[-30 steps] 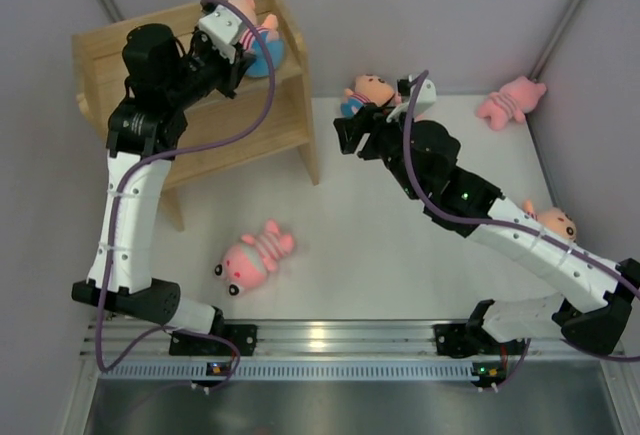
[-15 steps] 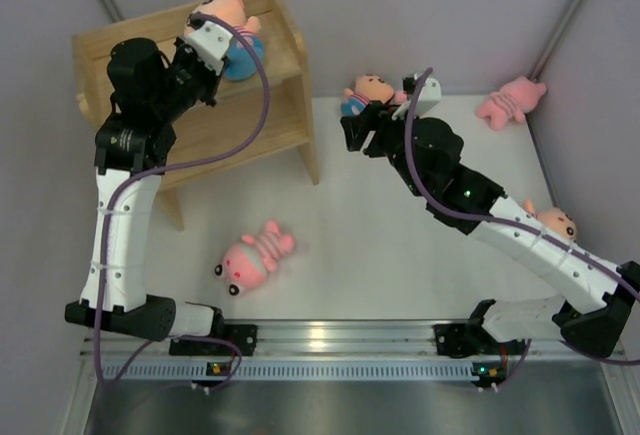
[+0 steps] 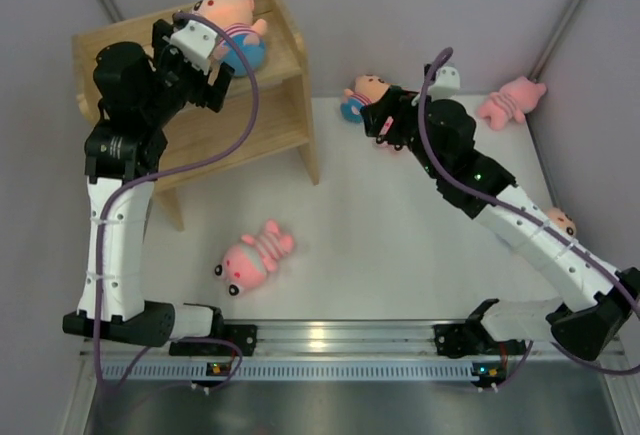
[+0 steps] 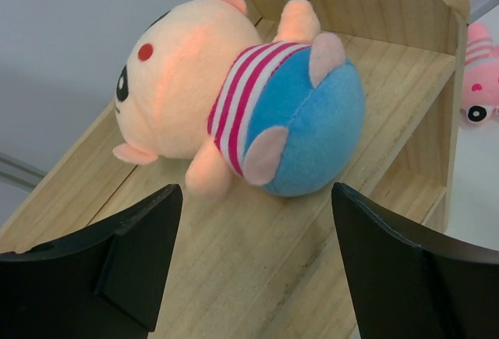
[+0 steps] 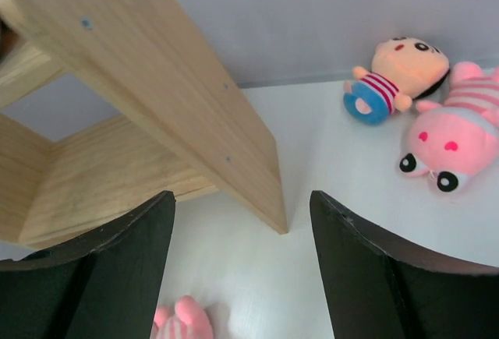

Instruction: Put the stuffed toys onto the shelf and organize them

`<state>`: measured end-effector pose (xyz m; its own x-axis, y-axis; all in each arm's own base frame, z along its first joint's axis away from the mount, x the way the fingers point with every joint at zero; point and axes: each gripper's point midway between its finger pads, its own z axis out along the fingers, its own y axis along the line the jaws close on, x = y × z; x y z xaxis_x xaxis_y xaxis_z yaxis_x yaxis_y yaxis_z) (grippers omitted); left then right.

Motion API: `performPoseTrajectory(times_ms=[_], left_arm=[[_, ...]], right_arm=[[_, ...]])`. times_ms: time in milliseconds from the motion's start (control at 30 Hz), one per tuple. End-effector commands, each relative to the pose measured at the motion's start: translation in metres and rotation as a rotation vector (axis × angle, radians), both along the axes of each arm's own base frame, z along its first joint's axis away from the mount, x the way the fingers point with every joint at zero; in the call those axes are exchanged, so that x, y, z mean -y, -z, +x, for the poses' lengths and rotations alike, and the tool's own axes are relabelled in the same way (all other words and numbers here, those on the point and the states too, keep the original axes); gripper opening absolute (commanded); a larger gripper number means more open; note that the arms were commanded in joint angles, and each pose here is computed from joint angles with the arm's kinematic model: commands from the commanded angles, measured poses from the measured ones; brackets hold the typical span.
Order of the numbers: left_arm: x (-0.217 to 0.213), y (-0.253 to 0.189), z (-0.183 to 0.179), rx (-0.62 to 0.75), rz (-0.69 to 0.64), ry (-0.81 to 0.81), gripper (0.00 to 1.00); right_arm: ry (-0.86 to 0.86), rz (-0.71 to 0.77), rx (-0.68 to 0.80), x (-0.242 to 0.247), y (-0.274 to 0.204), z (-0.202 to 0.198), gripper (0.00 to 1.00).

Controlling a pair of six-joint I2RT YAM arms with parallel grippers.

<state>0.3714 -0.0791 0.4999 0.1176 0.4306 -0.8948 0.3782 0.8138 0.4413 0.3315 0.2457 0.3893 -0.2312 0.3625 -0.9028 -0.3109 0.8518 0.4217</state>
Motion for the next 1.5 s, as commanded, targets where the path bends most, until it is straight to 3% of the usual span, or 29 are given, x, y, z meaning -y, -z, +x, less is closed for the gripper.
performPoseTrajectory(times_ms=[0,200,300,333,467,533,567,633,900,1167,1200,1300,1333,1367,1400,1467], left_arm=[[-0.012,-0.029,-0.028,0.07,-0.054,-0.056,0.85],[-0.023,-0.013,-0.074,-0.004,-0.078,-0.094,0.88],[-0.025,0.021,-0.094,-0.106,-0.066,-0.094,0.91],[-0.025,0.039,-0.097,-0.156,-0.058,-0.097,0.91],[-0.028,0.077,-0.123,-0.271,-0.038,-0.098,0.92],[-0.028,0.08,-0.133,-0.287,-0.033,-0.089,0.94],[-0.028,0.087,-0.14,-0.319,-0.023,-0.082,0.94],[-0.025,0.092,-0.15,-0.341,-0.019,-0.054,0.98],[-0.01,0.12,-0.177,-0.456,-0.003,0.062,0.99],[-0.009,0.13,-0.177,-0.501,0.02,0.074,0.99],[-0.008,0.13,-0.176,-0.505,0.019,0.079,0.99],[-0.006,0.136,-0.177,-0.527,0.02,0.094,0.99],[-0.004,0.138,-0.176,-0.536,0.021,0.106,0.99],[-0.003,0.139,-0.177,-0.54,0.025,0.114,0.99],[-0.003,0.141,-0.177,-0.545,0.027,0.117,0.99],[-0.001,0.142,-0.177,-0.549,0.026,0.128,0.98]], right_arm=[[0.028,0.089,-0.029,0.018,-0.016,0.022,0.7],[0.103,0.137,-0.128,0.044,0.021,0.101,0.69],[0.122,0.119,-0.183,0.034,0.052,0.14,0.7],[0.129,0.102,-0.235,0.028,0.081,0.158,0.7],[0.118,0.179,-0.317,0.003,0.118,0.208,0.7],[0.149,0.21,-0.392,0.0,0.16,0.235,0.7],[0.171,0.225,-0.358,0.001,0.147,0.249,0.71],[0.22,0.233,-0.397,0.002,0.172,0.272,0.71],[0.441,0.321,-0.415,0.03,0.227,0.317,0.71],[0.481,0.35,-0.439,0.024,0.285,0.345,0.7],[0.47,0.371,-0.426,0.022,0.285,0.349,0.68],[0.43,0.391,-0.423,0.018,0.294,0.354,0.44],[0.425,0.391,-0.423,0.018,0.295,0.354,0.33],[0.423,0.387,-0.424,0.02,0.296,0.354,0.13],[0.42,0.37,-0.422,0.02,0.295,0.353,0.01],[0.392,0.357,-0.406,0.02,0.282,0.347,0.0]])
